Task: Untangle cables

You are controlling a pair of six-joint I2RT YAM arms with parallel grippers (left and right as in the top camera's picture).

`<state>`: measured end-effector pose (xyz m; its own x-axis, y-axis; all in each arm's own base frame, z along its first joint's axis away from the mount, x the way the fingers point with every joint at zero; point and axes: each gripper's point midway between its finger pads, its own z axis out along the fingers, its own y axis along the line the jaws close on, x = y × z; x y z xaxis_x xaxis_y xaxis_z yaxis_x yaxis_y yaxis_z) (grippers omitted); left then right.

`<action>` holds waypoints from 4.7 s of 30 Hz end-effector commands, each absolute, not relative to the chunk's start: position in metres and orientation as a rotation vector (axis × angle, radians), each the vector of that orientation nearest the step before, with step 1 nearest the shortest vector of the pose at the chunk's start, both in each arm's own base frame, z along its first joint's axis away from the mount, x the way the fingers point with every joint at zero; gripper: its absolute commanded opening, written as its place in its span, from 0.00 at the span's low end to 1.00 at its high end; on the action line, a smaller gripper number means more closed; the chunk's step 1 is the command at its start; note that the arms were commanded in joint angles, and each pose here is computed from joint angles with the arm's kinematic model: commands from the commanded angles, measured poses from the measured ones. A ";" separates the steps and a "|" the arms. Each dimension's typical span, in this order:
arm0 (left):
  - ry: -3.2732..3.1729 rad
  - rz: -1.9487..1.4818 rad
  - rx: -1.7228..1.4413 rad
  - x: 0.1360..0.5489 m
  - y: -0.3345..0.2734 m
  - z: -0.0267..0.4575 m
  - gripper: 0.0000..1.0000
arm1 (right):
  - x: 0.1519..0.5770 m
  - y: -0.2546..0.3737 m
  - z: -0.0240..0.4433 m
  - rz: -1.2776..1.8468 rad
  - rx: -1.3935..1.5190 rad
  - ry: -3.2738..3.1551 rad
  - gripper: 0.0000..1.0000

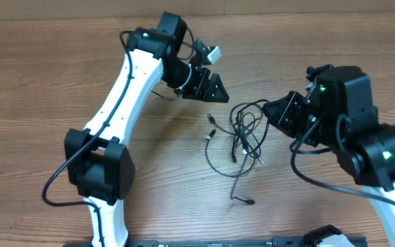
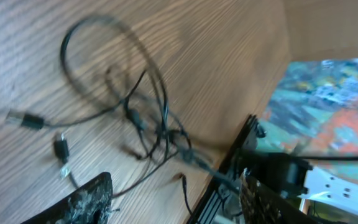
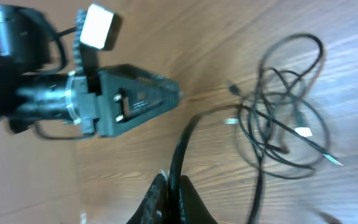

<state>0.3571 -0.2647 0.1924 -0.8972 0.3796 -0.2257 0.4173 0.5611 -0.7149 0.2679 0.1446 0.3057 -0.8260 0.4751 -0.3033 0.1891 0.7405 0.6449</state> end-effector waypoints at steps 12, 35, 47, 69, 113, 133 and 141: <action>3.026 -1.116 0.530 0.347 -0.305 0.122 0.61 | 0.278 0.093 0.268 0.449 0.699 2.560 0.04; 2.893 -0.829 0.385 0.395 -0.296 0.159 0.04 | 0.281 0.069 0.241 0.338 0.747 2.667 0.04; 2.550 -0.851 0.357 0.383 -0.254 0.302 0.04 | 0.290 0.071 0.225 0.300 0.726 2.725 0.04; 2.095 -0.652 -0.095 0.359 -0.043 0.452 0.04 | 0.264 0.042 0.136 0.089 0.879 2.861 0.04; 2.749 -0.912 0.878 0.356 -0.240 0.210 0.40 | 0.303 0.051 0.224 0.586 0.510 2.752 0.66; 3.027 -0.781 1.434 0.304 -0.275 0.064 0.52 | 0.301 0.051 0.224 0.583 0.491 2.761 0.75; 3.080 -0.761 1.414 0.306 -0.279 0.033 0.52 | 0.301 0.051 0.224 0.582 0.487 2.760 0.76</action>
<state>0.3067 -0.2772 0.0477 -0.6262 0.7748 0.0868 0.6387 0.5736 -0.5128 0.2978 0.0503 0.2155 -0.9060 0.3889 -0.1670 0.2898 0.8576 0.4250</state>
